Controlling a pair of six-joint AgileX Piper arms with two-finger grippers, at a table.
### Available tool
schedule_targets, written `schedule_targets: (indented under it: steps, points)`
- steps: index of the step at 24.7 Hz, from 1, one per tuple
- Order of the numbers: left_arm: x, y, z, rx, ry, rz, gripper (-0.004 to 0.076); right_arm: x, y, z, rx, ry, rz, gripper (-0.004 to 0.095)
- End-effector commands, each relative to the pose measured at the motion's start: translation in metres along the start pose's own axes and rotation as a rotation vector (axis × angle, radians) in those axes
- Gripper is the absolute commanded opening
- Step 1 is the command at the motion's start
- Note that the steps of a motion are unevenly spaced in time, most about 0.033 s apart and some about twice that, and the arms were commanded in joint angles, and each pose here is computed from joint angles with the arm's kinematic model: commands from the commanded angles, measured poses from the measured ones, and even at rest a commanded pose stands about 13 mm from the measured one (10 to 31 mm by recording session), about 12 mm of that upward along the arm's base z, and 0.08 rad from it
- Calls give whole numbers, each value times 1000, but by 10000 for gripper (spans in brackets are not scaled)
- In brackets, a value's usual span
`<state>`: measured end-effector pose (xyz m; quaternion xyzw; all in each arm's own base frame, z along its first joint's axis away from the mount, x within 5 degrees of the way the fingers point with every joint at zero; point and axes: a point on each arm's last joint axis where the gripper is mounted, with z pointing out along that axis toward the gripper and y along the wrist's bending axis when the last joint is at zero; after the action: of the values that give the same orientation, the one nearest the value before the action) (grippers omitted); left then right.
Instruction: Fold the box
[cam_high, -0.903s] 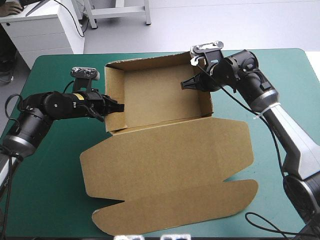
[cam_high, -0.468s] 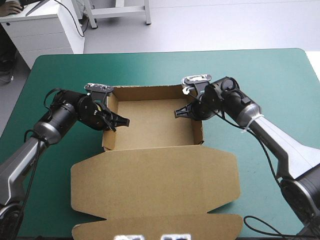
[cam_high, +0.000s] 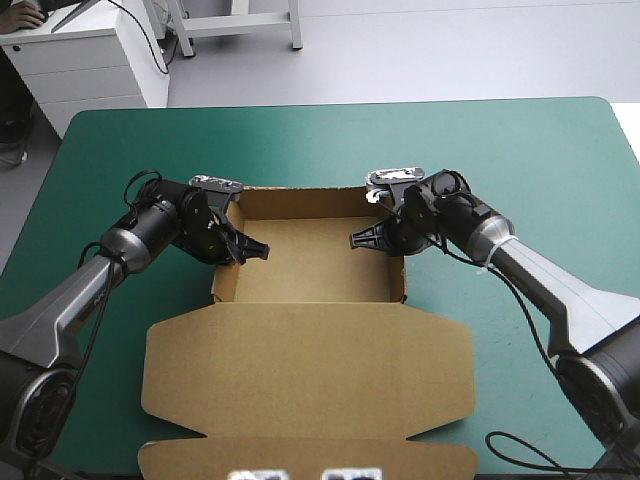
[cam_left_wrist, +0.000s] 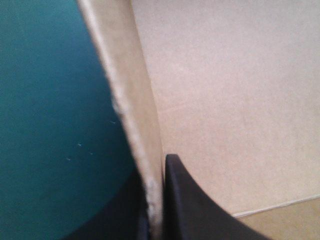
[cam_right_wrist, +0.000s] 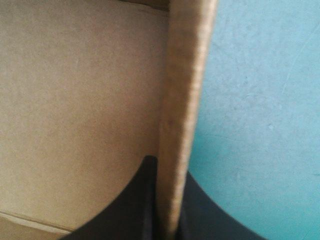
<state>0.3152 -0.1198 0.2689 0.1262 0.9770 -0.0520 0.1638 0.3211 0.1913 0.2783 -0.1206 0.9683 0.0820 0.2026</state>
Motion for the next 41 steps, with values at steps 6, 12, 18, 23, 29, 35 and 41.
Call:
schedule_targets:
  steps: [6, 12, 18, 23, 29, 35, 41]
  points:
    - [-6, -9, -11, 35, -61, 82, 174, -5, 0, -20, 50, -61, -44, 345]
    - [-6, -9, -11, 34, -61, 100, 444, -11, -3, -30, 101, -73, -74, 378]
    - [-13, -10, -25, 34, -71, 104, 526, -27, -3, -63, 134, -103, -72, 378]
    - [-32, -8, -76, -17, -94, 137, 507, -41, -1, -106, 145, -140, -107, 377]
    - [-26, -10, -172, -7, -287, 137, 196, -45, 1, -123, 112, -180, -46, 377]
    - [52, -3, -255, -4, -498, 220, -8, -47, -9, -118, 42, -145, 42, 377]
    - [112, 3, -262, 4, -526, 219, -8, -41, -11, -89, 27, -45, 64, 377]
